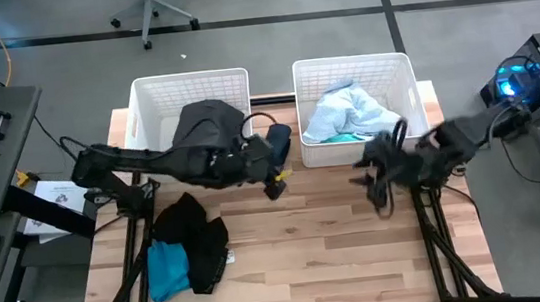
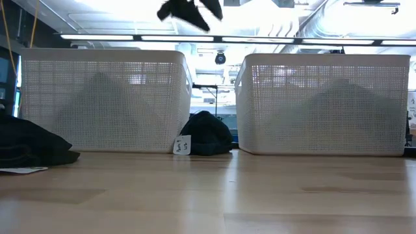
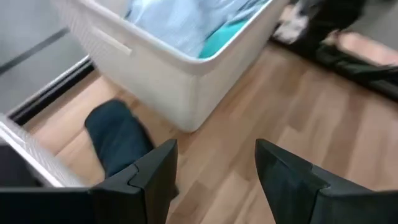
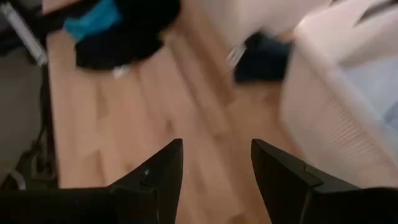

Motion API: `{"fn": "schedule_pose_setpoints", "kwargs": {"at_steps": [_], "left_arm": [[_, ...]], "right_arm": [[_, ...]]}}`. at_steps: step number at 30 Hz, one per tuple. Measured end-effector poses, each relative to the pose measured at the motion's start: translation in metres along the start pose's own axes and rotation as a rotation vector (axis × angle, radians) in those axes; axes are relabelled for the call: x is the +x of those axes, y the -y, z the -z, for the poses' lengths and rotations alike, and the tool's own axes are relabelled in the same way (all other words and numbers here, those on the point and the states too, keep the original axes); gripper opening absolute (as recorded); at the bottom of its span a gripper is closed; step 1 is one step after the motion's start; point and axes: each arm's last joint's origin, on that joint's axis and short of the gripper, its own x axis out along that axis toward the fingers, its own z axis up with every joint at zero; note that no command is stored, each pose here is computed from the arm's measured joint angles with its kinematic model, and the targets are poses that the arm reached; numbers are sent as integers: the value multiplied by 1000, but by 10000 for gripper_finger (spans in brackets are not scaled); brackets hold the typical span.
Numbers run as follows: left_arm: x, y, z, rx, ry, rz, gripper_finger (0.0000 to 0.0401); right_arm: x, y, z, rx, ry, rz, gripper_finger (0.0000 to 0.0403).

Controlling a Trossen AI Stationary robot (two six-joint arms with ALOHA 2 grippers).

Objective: Sort clothes
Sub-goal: Put the dark blue short into the left white laundry bin

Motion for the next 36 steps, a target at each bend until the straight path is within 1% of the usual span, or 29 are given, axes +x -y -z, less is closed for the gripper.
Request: {"fn": "schedule_pose_setpoints", "kwargs": {"at_steps": [3,6,9,12,15,16,18,21,25,27,30,31,33,35,36], "left_arm": [[20,-5,2,-19,-59,-11,202],[40,-7,3,-34,-94,-1,202],[57,-10,6,-44,-115,-27,202],[73,-17,7,-83,-135,-68,202],[90,-27,8,-87,-152,-123,201],[96,-29,9,-75,-152,-147,201],[107,-32,12,-58,-181,-160,201],[117,-33,18,41,-205,-184,201],[115,-25,26,221,-218,-231,201],[109,-20,24,289,-228,-245,201],[94,-10,20,360,-287,-253,201],[87,-5,16,361,-275,-240,201],[74,6,9,325,-234,-191,201],[67,18,12,326,-236,-127,202],[68,24,17,340,-239,-107,202]], "right_arm": [[10,-14,22,51,-55,-17,176],[19,-23,43,114,-96,-10,176],[23,-30,57,153,-68,-3,176],[25,-33,62,189,-27,3,176],[24,-34,62,212,6,10,176],[24,-34,62,215,17,11,176],[24,-35,61,217,31,7,176],[24,-35,60,222,39,-1,176],[24,-36,59,231,45,-12,176],[24,-37,58,238,49,-20,176],[24,-38,58,244,53,-27,176],[24,-38,58,244,53,-27,176],[24,-38,58,244,53,-27,176],[24,-38,58,242,58,-24,176],[24,-38,58,239,62,-22,176]]}}
